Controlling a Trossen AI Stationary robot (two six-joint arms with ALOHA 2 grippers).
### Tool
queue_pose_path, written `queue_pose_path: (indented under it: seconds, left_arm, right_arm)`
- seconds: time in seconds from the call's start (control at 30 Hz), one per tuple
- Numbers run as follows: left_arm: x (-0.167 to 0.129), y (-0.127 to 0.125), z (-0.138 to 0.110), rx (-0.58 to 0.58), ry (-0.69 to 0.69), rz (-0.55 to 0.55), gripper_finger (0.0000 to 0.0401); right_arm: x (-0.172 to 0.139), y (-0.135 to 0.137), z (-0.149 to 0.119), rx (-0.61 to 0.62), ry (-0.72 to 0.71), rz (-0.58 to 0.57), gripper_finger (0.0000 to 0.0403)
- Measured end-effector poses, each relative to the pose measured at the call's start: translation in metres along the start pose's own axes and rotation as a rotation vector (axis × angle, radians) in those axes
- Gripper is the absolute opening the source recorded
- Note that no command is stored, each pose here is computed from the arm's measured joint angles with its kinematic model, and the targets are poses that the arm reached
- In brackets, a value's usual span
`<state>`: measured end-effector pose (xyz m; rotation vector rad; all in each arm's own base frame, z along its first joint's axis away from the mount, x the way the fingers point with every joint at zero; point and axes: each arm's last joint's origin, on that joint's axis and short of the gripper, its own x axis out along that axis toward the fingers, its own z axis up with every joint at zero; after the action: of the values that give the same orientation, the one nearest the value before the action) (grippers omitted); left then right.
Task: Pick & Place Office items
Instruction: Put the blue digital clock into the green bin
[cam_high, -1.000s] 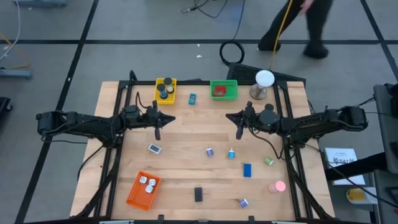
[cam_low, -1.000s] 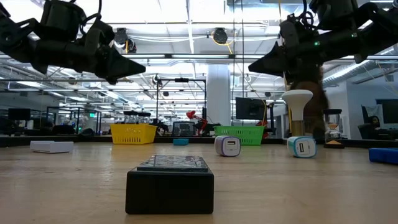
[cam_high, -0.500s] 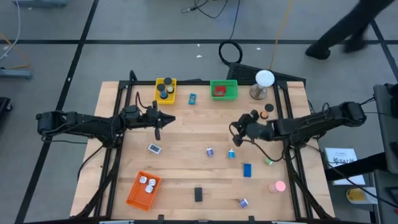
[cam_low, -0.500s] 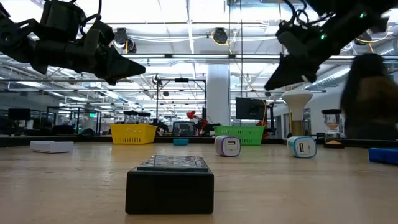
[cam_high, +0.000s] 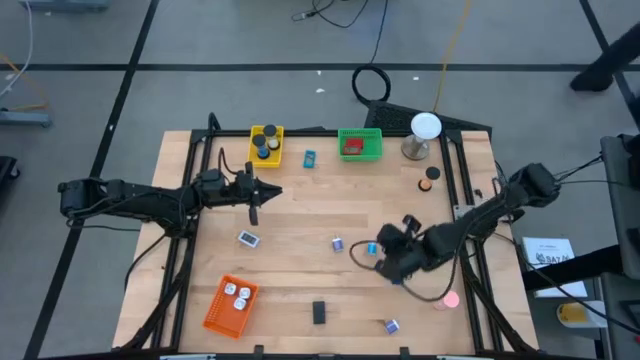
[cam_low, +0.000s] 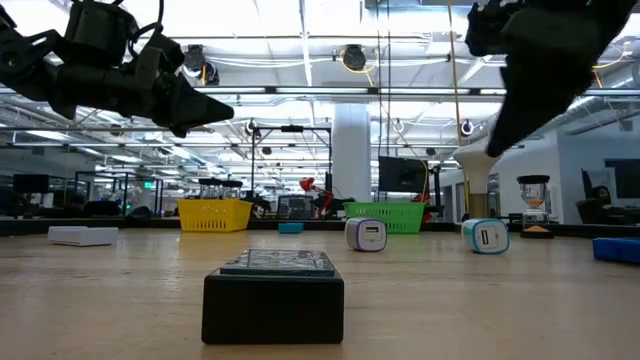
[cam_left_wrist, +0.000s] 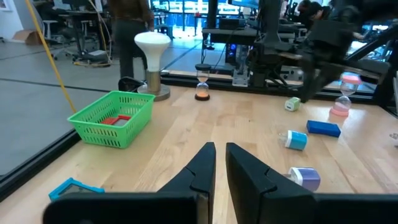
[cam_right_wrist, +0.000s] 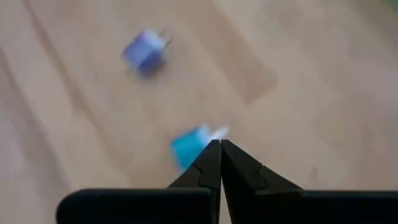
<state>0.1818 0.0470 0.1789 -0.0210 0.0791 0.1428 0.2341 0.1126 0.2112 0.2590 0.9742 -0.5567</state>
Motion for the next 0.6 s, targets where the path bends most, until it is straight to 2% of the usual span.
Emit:
queue_pose_path:
  seconds: [0.1, 0.33, 0.5, 0.6]
  left_arm:
    - [0.0, 0.0, 0.0, 0.0, 0.0, 0.0, 0.0042]
    - [0.0, 0.0, 0.0, 0.0, 0.0, 0.001, 0.0042]
    - [0.0, 0.0, 0.0, 0.0, 0.0, 0.001, 0.0042]
    - [0.0, 0.0, 0.0, 0.0, 0.0, 0.001, 0.0042]
  right_arm:
    - [-0.006, 0.017, -0.005, -0.003, 0.099, -0.046, 0.001]
    - [-0.013, 0.042, -0.032, 0.163, 0.314, -0.039, 0.0074]
    - [-0.018, 0.048, -0.046, 0.263, 0.313, -0.063, 0.0136]
    - [-0.016, 0.048, -0.051, 0.305, 0.265, -0.082, 0.0169]
